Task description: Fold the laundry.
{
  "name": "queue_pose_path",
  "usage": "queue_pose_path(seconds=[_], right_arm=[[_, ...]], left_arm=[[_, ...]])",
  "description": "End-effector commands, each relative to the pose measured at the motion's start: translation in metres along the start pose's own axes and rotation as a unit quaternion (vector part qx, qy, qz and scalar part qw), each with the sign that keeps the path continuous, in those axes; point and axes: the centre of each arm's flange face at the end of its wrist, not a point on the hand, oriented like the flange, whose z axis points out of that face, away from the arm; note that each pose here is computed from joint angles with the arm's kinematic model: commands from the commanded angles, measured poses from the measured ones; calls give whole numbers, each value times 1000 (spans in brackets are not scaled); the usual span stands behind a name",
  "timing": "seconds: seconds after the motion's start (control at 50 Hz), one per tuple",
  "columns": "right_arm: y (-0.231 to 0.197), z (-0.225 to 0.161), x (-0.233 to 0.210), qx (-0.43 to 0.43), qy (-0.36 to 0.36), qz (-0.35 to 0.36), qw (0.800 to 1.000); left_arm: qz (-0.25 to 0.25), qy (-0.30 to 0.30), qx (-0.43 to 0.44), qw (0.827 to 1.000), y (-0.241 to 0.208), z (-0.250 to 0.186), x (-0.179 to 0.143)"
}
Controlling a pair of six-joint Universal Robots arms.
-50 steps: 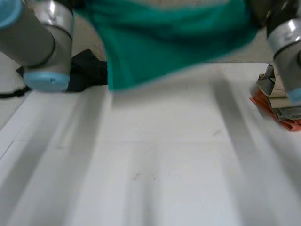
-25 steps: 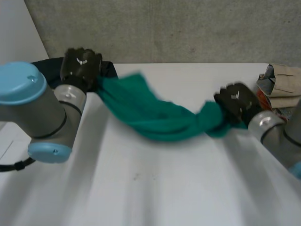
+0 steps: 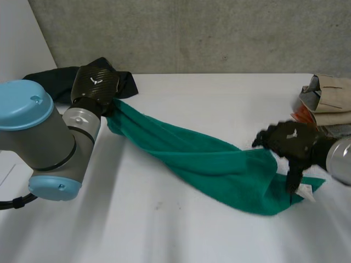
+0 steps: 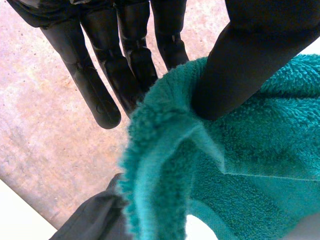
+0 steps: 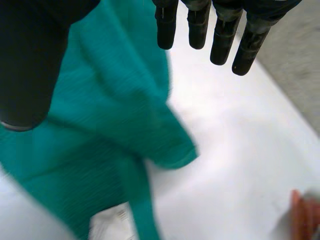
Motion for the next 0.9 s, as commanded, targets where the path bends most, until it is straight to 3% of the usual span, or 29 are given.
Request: queue_pose_path(seconds=[0.02,0.18,0.34,0.68,0.82,0.9], right_arm=[[-6,26,28,13,11,51,999],[8,80,37,-15,-6,69,997],[27,111,30,-51,-3,70,996],[36,118,10,-70,-34,72,994],[18,122,31,-30,9,49,998],[-19,128,67,64,99,21,993]], left_arm=[[0,-1,5,1000,-9,-2,-3],[-3,-10,25,1000,-25,-5,-11],[-3,-3,20,1000,-26,-9,-8],[-2,-5,25,1000,-28,-6,-10],[-2,-11,49,999,-37,8,-16],[-3,-23,82,996,-47,35,-23]])
